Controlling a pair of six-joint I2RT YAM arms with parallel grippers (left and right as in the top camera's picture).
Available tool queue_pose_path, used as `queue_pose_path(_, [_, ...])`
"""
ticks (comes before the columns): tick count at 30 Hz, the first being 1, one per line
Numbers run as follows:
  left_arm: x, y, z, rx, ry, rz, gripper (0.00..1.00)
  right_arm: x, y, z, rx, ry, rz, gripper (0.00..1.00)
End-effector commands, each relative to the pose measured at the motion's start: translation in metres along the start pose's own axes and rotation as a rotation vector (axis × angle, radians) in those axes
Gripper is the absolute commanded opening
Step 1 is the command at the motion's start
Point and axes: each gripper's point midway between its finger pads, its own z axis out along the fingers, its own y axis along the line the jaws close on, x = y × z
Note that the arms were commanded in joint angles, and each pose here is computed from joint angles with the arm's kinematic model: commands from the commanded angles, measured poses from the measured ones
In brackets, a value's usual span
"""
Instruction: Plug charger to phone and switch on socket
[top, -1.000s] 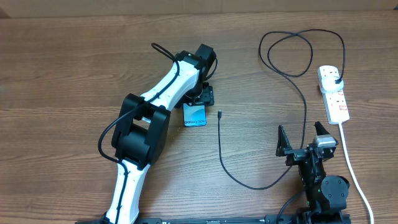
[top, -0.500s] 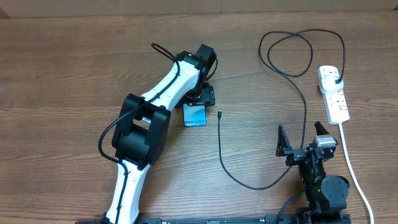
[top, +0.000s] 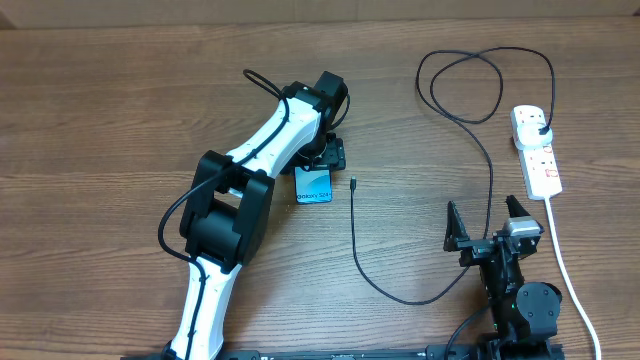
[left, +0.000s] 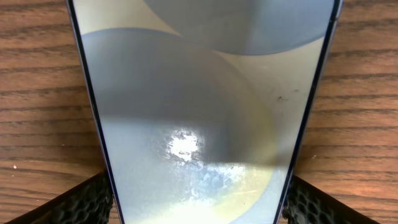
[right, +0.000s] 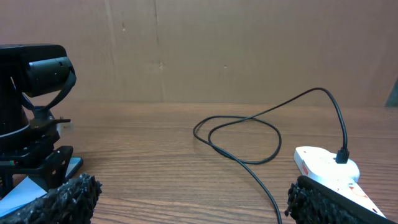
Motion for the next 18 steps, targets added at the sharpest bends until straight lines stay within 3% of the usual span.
queue_pose_path(1, [0.011,0.008,0.027,-0.049,0.063,-0.001,0.88,0.002,-0.002,0.0,0.012,-0.005,-0.002,1.0])
queue_pose_path(18, [0.012,0.023,0.025,-0.063,0.095,-0.028,0.82,0.002,-0.002,0.0,0.012,-0.005,-0.002,1.0])
